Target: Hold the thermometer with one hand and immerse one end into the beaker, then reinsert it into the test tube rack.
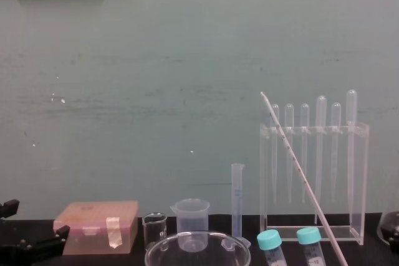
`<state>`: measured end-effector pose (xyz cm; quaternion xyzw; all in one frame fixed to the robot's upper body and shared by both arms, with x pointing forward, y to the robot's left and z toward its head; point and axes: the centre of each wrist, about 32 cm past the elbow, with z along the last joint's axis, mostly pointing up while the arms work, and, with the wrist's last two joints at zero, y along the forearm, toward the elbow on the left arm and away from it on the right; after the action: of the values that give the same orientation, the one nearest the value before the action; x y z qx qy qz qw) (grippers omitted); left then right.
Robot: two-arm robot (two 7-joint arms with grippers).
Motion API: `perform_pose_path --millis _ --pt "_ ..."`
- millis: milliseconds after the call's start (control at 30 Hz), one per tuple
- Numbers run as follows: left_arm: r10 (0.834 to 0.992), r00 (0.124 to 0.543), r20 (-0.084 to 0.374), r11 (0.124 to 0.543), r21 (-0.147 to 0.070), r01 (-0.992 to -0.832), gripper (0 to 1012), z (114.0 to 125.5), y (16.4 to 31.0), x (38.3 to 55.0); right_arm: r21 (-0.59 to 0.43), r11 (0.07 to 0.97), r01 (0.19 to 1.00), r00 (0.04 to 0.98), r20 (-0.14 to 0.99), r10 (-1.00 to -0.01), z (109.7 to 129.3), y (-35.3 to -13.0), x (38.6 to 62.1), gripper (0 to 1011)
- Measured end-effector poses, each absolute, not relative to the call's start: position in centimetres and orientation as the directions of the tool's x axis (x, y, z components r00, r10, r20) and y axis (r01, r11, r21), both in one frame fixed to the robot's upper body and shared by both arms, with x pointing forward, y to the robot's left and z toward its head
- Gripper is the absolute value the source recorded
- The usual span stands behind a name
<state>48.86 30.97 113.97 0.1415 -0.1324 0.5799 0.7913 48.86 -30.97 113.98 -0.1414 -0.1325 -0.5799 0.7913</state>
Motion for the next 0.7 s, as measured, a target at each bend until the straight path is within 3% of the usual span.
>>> perform_pose_path --millis 700 --pt "0.880 0.292 0.374 0.287 0.070 -0.955 1008 113.98 30.96 48.86 -0.070 0.287 0.955 0.292 0.374 -0.880 113.98 -30.97 48.86 1003"
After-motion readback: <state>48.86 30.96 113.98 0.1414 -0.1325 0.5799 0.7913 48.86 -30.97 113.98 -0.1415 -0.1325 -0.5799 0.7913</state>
